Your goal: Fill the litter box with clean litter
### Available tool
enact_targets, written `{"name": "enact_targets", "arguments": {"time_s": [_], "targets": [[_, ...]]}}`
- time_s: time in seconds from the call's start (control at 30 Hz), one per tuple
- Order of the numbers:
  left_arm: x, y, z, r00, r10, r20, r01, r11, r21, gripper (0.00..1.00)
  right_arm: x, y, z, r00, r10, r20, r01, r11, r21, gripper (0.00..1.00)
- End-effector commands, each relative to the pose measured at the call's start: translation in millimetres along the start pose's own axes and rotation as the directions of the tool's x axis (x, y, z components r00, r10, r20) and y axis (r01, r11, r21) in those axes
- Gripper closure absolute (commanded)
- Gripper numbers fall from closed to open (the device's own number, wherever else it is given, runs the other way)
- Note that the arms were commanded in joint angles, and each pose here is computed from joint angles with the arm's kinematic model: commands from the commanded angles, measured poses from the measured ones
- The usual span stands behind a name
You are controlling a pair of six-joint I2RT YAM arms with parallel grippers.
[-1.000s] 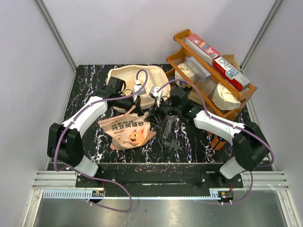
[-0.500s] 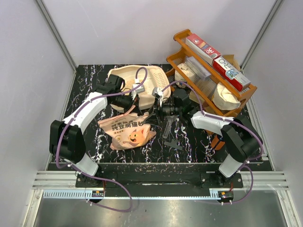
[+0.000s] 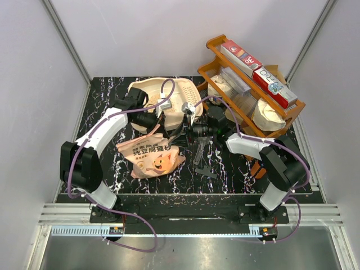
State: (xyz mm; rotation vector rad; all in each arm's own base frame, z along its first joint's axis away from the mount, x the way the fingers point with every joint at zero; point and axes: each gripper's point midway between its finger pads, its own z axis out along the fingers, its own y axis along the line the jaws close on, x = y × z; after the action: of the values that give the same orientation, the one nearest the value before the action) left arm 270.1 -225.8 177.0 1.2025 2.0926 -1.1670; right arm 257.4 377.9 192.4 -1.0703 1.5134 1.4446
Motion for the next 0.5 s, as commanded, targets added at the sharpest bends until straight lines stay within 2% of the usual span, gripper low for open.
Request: {"name": "enact_targets", "arguments": {"time_s": [0.0, 0.27, 0.3, 0.4, 0.47], "targets": [[-23.4, 1.1, -7.0, 0.998, 0.036, 0.05, -0.036, 0.999, 0.013, 0.89, -2.1, 5.8, 1.8, 1.0, 0.0, 0.017, 0.0, 0.999, -0.044, 0.49], [-26.1, 2.0, -8.2, 0.999, 0.035, 0.04, -0.035, 0.999, 0.021, 0.89, 5.9, 5.4, 5.5, 0.999, 0.033, 0.006, -0.033, 0.998, -0.053, 0.56], [-26.1, 2.5, -8.2, 0.999, 0.033, 0.039, -0.034, 0.999, 0.018, 0.89, 6.0, 6.2, 6.0, 0.999, 0.042, 0.008, -0.042, 0.997, -0.06, 0.63], [-28.8, 6.8, -12.6, 0.999, 0.02, 0.045, -0.02, 1.0, -0.001, 0.89, 5.3, 7.3, 6.8, 0.999, 0.047, 0.003, -0.046, 0.996, -0.072, 0.66], [-35.2, 19.8, -22.7, 0.997, -0.011, 0.075, 0.014, 0.999, -0.045, 0.87, 4.4, 8.2, 8.0, 0.999, 0.048, -0.006, -0.049, 0.995, -0.088, 0.77]]}}
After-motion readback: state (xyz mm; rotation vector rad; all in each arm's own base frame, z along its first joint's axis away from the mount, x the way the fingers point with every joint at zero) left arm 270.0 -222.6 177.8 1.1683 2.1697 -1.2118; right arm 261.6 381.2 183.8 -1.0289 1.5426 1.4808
